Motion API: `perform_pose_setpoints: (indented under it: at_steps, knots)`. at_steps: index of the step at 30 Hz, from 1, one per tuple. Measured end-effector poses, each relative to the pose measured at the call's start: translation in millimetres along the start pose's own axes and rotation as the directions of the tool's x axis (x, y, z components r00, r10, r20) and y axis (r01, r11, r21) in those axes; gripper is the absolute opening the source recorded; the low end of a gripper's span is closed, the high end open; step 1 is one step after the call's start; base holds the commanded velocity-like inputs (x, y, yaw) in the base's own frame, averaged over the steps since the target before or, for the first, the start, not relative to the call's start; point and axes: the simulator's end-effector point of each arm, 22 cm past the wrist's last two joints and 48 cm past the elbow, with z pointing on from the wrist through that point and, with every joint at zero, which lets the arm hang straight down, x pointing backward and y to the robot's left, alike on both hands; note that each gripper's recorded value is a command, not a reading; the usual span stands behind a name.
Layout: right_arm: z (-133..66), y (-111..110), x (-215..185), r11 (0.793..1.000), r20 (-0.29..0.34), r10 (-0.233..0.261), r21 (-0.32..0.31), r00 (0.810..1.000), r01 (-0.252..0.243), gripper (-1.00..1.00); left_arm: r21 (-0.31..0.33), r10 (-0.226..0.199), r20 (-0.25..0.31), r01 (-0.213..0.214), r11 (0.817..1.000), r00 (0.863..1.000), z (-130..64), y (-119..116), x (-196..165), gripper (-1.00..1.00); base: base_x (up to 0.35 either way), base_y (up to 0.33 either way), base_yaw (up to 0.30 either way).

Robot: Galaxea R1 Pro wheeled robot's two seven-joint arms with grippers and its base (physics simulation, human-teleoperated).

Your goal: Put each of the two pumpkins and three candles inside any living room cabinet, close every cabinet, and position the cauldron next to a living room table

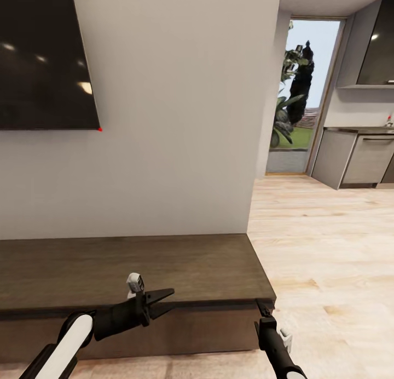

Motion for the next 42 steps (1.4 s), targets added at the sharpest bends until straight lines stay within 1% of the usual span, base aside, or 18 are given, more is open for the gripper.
perform_pose_setpoints:
  at_steps: [4, 7, 18, 24, 32, 42]
  knots:
    - [0.1, -6, 0, 1.000, 0.000, 0.000, 0.012, 1.000, 0.000, 1.00, -0.004, -0.011, 0.000, 0.011, 1.000, 1.000, 0.2, 5, 0, 1.00, 0.000, 0.000, 0.000]
    - [0.1, -6, 0, 1.000, -0.001, 0.000, 0.012, 1.000, 0.000, 1.00, -0.005, -0.011, -0.001, 0.011, 1.000, 1.000, -0.1, 6, 0, 1.00, 0.000, 0.000, 0.000]
    - [0.0, -25, 1, 0.999, -0.003, 0.001, 0.047, 1.000, -0.001, 1.00, -0.015, -0.047, -0.001, 0.047, 0.999, 0.999, 0.5, 22, 1, 1.00, 0.000, 0.000, 0.000]
    - [0.2, -15, 0, 1.000, -0.002, 0.000, 0.001, 1.000, 0.000, 1.00, -0.015, -0.047, -0.002, 0.047, 0.999, 0.999, 0.5, 21, 1, 1.00, 0.000, 0.000, 0.000]
    - [0.2, -13, 0, 1.000, -0.003, -0.001, -0.007, 1.000, 0.001, 1.00, -0.014, -0.046, -0.002, 0.046, 0.999, 0.999, 0.6, 21, 1, 1.00, 0.005, -0.001, 0.000]
    - [0.2, -13, 0, 1.000, -0.002, -0.003, -0.008, 1.000, 0.003, 1.00, -0.014, -0.045, -0.003, 0.045, 0.999, 0.999, 0.9, 21, 2, 1.00, 0.071, -0.036, 0.000]
